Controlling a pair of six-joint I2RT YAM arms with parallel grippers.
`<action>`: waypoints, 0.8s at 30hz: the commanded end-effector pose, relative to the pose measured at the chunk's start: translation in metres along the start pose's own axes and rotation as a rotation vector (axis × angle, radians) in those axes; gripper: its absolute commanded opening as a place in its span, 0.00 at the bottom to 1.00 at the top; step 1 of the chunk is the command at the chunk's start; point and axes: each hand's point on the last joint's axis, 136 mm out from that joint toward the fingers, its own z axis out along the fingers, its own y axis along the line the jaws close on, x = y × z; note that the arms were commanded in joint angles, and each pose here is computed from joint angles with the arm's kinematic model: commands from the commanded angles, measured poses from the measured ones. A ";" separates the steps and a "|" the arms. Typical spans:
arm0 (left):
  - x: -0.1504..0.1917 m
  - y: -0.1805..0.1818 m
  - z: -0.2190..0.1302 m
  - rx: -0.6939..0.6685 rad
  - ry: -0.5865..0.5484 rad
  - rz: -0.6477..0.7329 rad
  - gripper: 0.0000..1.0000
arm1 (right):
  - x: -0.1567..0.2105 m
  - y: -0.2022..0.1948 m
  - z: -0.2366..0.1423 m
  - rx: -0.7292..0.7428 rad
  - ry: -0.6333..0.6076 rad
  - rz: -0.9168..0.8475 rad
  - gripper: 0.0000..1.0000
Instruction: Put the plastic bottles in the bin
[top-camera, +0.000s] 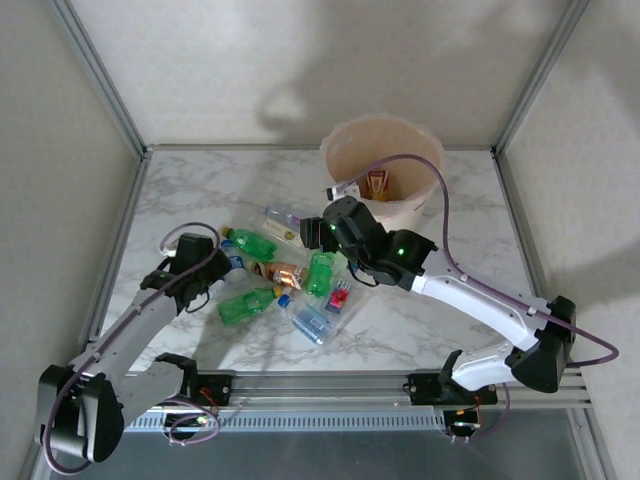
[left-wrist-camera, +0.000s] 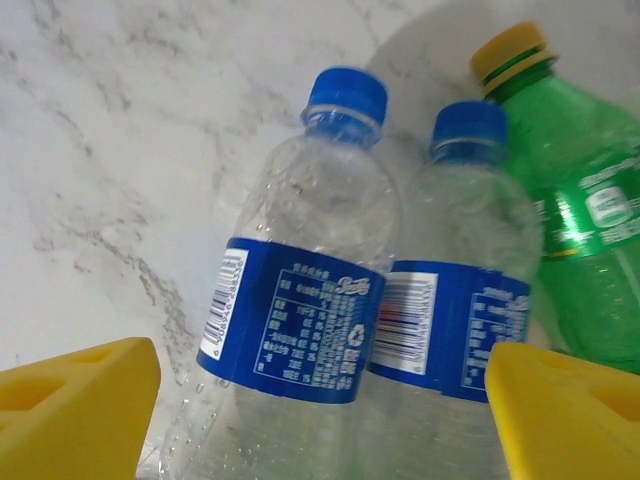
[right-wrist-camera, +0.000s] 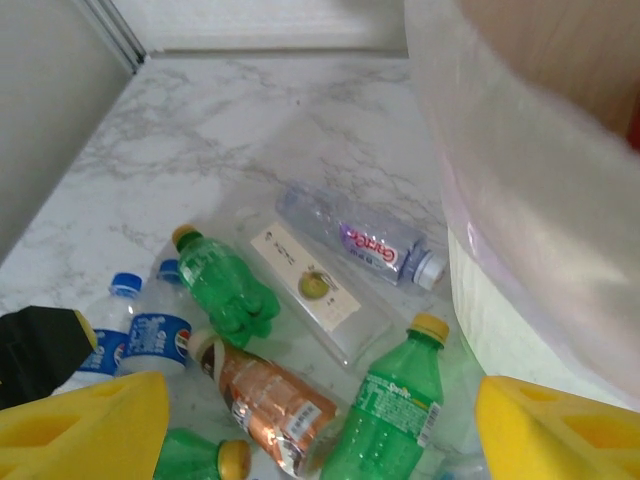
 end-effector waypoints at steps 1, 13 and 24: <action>0.006 0.005 0.008 -0.020 0.032 -0.021 0.79 | -0.002 0.003 -0.001 -0.023 -0.029 0.016 0.80; 0.007 0.017 0.025 -0.090 0.021 -0.047 0.78 | 0.011 -0.002 0.011 0.017 -0.004 -0.021 0.80; -0.004 0.048 0.027 -0.175 -0.040 -0.116 0.82 | 0.019 -0.003 0.017 0.012 0.015 -0.013 0.82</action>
